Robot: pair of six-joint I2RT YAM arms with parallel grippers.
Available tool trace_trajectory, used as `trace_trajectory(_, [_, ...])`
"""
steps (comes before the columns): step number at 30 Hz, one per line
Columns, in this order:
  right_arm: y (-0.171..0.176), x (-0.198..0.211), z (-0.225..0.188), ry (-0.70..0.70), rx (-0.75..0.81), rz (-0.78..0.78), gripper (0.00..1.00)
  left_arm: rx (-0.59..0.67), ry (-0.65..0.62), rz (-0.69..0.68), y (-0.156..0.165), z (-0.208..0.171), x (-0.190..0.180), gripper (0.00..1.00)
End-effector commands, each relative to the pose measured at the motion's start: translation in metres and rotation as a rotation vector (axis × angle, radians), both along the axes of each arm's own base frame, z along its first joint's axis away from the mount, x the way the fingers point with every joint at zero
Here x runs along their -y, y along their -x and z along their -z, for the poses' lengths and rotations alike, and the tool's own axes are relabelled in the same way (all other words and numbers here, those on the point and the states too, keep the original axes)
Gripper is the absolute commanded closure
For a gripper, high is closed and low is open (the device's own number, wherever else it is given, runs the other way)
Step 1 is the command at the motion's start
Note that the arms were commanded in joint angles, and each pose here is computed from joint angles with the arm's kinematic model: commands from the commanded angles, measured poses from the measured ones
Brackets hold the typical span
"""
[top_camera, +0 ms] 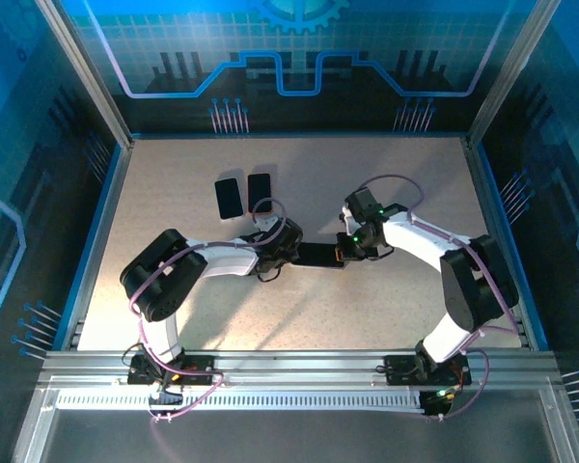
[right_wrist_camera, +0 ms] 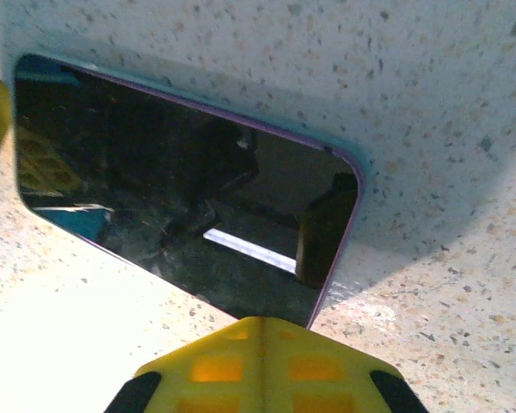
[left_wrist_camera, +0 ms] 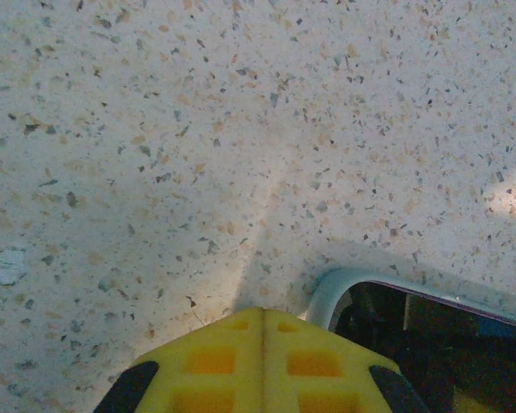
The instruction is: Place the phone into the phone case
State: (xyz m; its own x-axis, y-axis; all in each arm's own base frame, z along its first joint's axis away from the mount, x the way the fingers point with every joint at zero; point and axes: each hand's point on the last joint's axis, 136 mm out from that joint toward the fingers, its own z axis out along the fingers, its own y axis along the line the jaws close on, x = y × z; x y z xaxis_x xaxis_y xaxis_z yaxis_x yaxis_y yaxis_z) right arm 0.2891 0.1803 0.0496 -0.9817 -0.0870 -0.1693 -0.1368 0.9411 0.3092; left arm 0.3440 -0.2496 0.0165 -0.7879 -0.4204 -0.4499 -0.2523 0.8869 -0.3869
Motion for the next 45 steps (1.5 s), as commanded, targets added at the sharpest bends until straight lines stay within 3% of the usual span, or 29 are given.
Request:
trace_trajectory(1, [0.01,0.004,0.017,0.007,-0.058,-0.012,1.0,-0.049,-0.045,0.031,0.012,0.006,-0.001,1.0])
trace_trajectory(14, [0.022,0.007,0.045,0.034,-0.118,-0.017,1.0,-0.06,-0.048,0.032,0.013,0.01,0.0,1.0])
trace_trajectory(24, [0.063,0.001,0.099,0.189,-0.224,-0.11,1.0,-0.07,-0.029,0.034,0.015,0.013,0.004,1.0])
trace_trajectory(29, [0.069,-0.007,0.106,0.322,-0.226,-0.181,1.0,-0.072,-0.022,0.042,0.015,0.014,0.009,1.0])
trace_trajectory(34, [0.082,-0.013,0.122,0.307,-0.279,-0.181,1.0,-0.067,-0.025,0.04,0.015,0.013,0.008,1.0])
trace_trajectory(39, [0.073,-0.023,0.103,0.215,-0.24,-0.145,1.0,-0.056,-0.038,0.044,0.014,0.009,0.005,1.0])
trace_trajectory(45, [0.042,-0.027,0.047,0.09,-0.13,-0.097,1.0,-0.029,-0.056,0.047,0.012,-0.003,0.002,1.0])
